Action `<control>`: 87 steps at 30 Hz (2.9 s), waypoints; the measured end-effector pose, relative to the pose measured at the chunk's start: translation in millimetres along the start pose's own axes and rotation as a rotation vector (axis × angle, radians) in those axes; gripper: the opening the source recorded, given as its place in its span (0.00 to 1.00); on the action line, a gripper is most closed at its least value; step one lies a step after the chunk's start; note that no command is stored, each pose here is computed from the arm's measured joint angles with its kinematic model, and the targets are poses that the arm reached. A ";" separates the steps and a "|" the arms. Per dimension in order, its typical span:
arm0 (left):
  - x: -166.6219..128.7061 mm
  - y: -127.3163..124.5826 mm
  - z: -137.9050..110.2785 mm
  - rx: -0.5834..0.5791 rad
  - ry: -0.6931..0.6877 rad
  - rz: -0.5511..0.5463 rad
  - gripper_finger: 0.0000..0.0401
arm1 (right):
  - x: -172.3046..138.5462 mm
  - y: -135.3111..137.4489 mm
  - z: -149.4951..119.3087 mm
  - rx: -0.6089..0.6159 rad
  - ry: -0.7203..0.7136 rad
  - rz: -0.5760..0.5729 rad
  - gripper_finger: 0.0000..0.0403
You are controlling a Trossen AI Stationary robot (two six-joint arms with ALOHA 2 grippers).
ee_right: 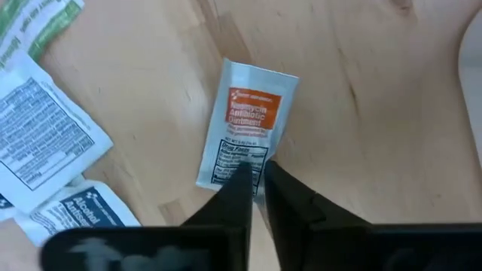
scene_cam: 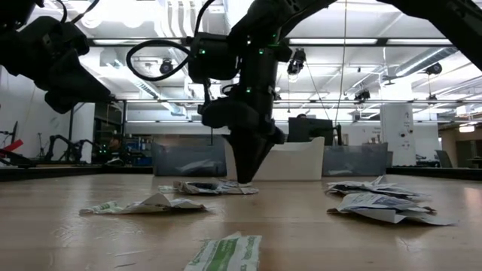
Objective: Pick & Place First Aid Supplies
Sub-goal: Put the orange ointment pack into the white bin
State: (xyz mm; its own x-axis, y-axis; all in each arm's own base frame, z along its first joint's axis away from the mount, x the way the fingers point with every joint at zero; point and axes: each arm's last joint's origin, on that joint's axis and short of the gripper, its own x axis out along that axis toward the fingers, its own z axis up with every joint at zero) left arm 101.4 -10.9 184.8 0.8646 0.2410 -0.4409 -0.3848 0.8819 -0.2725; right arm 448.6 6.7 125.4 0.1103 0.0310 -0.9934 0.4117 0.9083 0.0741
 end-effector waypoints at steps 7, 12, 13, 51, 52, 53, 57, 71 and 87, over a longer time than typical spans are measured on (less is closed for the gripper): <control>0.0 0.0 -0.1 -0.005 0.000 0.000 0.24 | -3.0 0.2 -4.1 -0.034 0.035 0.006 0.02; 0.0 0.0 0.0 -0.007 0.000 0.000 0.24 | -15.7 -1.0 -11.7 -0.091 0.084 0.014 0.02; 0.1 0.0 -0.1 -0.007 0.000 0.000 0.24 | -19.0 -1.2 -13.2 -0.107 0.088 0.016 0.02; 0.6 -0.1 -0.4 -0.001 0.004 0.003 0.24 | -138.5 -67.7 9.5 -0.353 -0.352 -0.205 0.02; 0.5 -0.1 -0.3 -0.002 0.004 0.002 0.24 | -141.9 -74.7 7.6 -0.343 -0.334 -0.258 0.02; 0.6 -0.1 -0.4 -0.002 0.004 0.003 0.24 | -144.5 -81.4 5.5 -0.345 -0.310 -0.299 0.02; 0.6 -0.1 -0.4 -0.002 0.004 0.003 0.24 | -145.2 -107.8 2.0 -0.362 -0.204 -0.361 0.02; 0.6 -0.1 -0.3 -0.002 0.004 0.003 0.24 | -81.7 -154.5 17.6 -0.461 0.029 -0.185 0.02; 0.6 -0.1 -0.3 -0.002 0.004 0.004 0.24 | -68.7 -174.8 21.1 -0.453 0.052 -0.127 0.03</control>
State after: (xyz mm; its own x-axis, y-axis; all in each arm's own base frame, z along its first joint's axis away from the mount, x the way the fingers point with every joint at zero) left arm 101.8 -10.9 184.3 0.8618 0.2425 -0.4456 -0.3885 0.8803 -0.2723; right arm 388.1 -163.1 182.6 0.0342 -0.0816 -0.9961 -0.0184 0.9964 -0.0823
